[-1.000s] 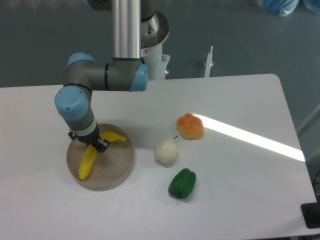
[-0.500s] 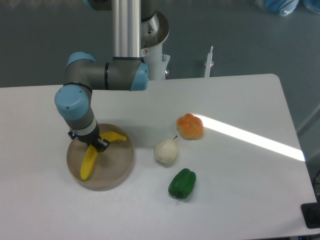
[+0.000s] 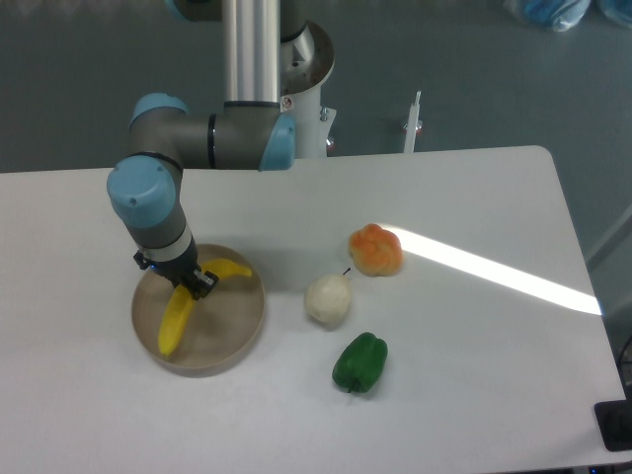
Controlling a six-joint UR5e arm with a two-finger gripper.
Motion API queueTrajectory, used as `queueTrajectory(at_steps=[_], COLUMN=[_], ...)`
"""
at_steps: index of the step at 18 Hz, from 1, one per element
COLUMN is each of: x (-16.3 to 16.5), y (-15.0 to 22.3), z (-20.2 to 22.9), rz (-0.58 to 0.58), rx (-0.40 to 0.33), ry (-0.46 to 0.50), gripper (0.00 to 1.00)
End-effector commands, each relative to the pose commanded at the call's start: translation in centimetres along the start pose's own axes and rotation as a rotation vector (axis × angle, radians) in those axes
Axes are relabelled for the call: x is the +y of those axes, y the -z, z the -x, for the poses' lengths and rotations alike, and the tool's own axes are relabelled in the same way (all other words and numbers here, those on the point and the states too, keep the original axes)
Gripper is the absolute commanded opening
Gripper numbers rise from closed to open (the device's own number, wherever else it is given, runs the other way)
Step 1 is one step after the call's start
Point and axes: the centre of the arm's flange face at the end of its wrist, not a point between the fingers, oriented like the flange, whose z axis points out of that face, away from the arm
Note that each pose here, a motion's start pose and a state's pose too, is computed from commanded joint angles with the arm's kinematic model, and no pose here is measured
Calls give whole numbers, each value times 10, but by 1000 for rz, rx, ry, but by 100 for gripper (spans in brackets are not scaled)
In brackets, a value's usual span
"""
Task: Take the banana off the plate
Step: 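Lift the banana up off the plate and carry it toward the orange fruit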
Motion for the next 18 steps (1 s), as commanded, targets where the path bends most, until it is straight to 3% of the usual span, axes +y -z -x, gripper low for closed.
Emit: queueTrajectory(at_steps=[4,8,14,18], x=[21,61,114,132], y=[19,66,137,154], z=[52,118,205,230], rz=[4,-14,38,40], rx=[-60,-96,-66,-67], ry=[2,-9,-56,-53], gripper=[33,33,33,33])
